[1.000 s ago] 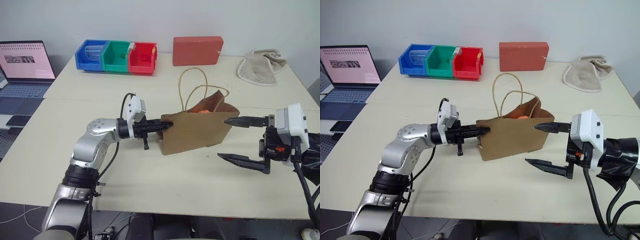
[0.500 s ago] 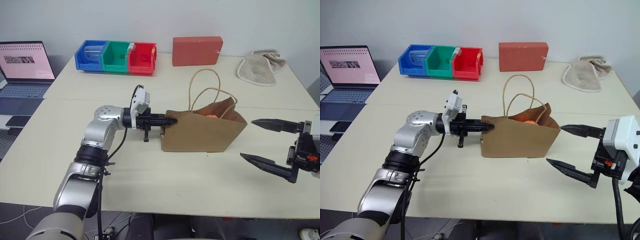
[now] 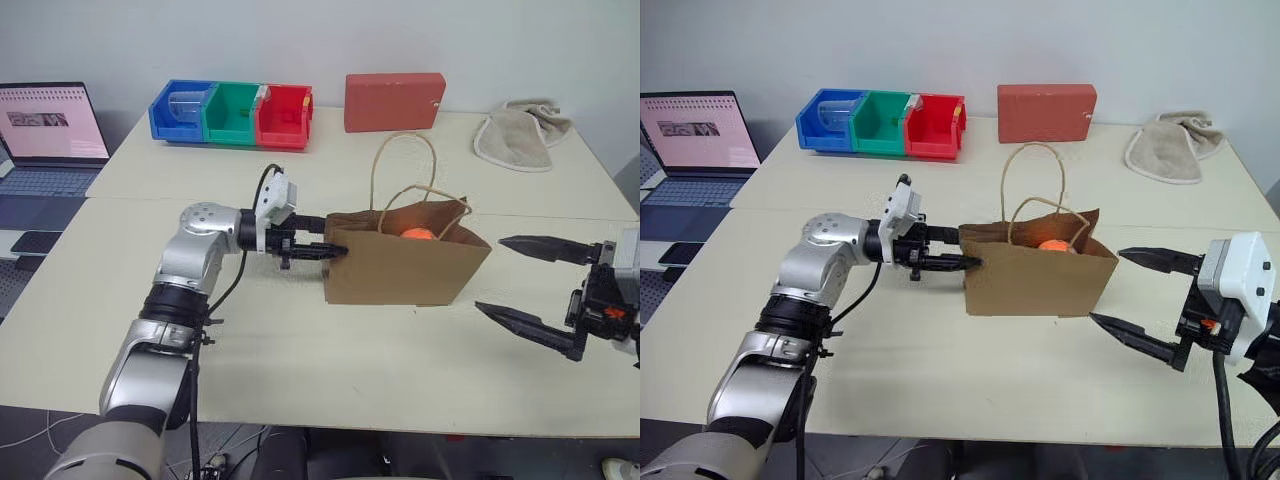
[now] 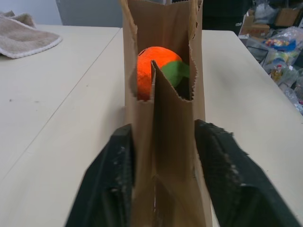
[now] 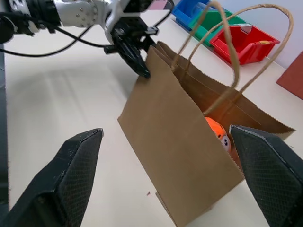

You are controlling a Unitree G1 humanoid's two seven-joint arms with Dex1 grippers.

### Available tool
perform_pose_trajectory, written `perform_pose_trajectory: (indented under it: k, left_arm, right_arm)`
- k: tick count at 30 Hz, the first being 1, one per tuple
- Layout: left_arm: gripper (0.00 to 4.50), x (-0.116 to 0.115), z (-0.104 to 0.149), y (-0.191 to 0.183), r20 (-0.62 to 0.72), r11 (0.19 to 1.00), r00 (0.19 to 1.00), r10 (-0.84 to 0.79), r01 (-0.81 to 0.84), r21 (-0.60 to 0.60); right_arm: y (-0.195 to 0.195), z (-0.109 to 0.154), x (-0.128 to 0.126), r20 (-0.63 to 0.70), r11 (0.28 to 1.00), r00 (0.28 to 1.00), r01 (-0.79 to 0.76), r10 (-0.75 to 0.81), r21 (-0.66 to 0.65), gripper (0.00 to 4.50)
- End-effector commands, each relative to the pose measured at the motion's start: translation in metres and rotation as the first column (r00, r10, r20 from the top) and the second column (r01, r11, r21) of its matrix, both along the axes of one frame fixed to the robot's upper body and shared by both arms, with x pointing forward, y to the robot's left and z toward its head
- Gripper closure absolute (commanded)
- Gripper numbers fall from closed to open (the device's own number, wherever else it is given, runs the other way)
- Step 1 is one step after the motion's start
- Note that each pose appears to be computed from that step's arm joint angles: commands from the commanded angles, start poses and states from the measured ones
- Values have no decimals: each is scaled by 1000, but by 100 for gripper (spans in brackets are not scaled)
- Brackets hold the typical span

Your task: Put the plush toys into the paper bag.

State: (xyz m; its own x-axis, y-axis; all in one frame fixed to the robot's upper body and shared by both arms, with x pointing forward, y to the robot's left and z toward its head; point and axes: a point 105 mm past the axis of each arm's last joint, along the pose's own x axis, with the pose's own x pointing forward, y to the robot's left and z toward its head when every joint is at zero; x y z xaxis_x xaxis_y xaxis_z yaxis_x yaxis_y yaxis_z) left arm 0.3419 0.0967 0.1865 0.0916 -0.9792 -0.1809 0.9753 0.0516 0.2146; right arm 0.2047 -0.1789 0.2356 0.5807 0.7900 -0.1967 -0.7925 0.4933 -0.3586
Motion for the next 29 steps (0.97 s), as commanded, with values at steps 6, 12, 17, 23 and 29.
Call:
perform_pose_trajectory:
  k: [6, 12, 17, 23, 29]
  left_arm:
    - [57, -16, 3, 51, 105, 980, 979, 176, -185, 76]
    - [57, -28, 19, 104, 201, 859, 853, 481, -504, 85]
    - [57, -58, 18, 135, 222, 780, 797, 561, -600, 181]
    - [57, -62, 34, 159, 243, 747, 786, 568, -617, 248]
    - [57, -61, 36, 162, 218, 771, 814, 539, -581, 260]
  right_arm:
    - [-22, 13, 18, 29, 997, 999, 37, -35, -62, 0]
    - [-51, 20, 36, -5, 979, 996, 83, -85, -186, 0]
    - [-72, 28, 43, -37, 972, 995, 83, -93, -219, 0]
    - [-85, 19, 41, -108, 950, 992, 34, -71, -310, 0]
    - [-83, 18, 45, -100, 949, 993, 20, -54, -314, 0]
